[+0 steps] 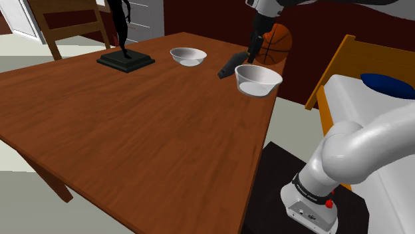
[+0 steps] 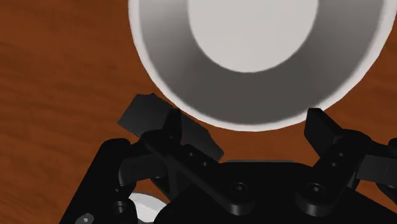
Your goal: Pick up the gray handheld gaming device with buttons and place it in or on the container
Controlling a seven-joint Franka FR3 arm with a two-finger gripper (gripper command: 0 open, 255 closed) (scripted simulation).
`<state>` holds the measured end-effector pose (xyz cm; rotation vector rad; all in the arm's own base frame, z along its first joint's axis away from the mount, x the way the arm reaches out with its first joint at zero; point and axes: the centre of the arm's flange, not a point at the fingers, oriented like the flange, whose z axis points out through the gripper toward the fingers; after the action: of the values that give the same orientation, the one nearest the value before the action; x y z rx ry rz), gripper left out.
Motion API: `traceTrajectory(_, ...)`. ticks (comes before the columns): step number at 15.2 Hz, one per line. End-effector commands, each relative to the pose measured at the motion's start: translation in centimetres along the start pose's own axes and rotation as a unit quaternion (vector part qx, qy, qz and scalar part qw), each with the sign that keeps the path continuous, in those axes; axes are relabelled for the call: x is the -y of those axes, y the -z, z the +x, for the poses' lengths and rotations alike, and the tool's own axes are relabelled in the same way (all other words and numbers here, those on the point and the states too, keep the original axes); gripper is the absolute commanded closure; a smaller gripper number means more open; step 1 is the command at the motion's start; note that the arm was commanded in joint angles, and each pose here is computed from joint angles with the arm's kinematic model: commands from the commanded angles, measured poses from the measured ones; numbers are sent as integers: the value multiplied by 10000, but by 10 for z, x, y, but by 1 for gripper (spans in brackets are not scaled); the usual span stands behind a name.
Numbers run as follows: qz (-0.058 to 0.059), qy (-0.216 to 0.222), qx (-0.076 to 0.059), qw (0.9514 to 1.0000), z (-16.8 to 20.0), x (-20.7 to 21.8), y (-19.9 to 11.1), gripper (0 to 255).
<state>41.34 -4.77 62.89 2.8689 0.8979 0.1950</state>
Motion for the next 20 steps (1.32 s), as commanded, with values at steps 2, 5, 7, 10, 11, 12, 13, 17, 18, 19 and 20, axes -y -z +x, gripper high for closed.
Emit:
traceTrajectory(2,40,729,-116,9973,26,-26,-1,0)
traceTrajectory(5,87,1420,-232,9896,57,-48,-4,0)
traceTrajectory(7,118,1878,-308,9817,79,-60,-6,0)
traceTrajectory(10,129,2049,-337,9781,88,-64,-17,0)
traceTrajectory(11,129,2049,-337,9781,89,-64,-23,0)
traceTrajectory(12,129,2049,-337,9781,89,-64,-28,0)
traceTrajectory(13,129,2049,-337,9781,89,-63,-33,0)
traceTrajectory(17,129,2049,-337,9781,90,-63,-47,0)
traceTrajectory(18,129,2049,-337,9781,90,-63,-47,0)
traceTrajectory(19,129,2049,-337,9781,90,-63,-47,0)
traceTrajectory(20,129,2049,-337,9781,90,-63,-47,0)
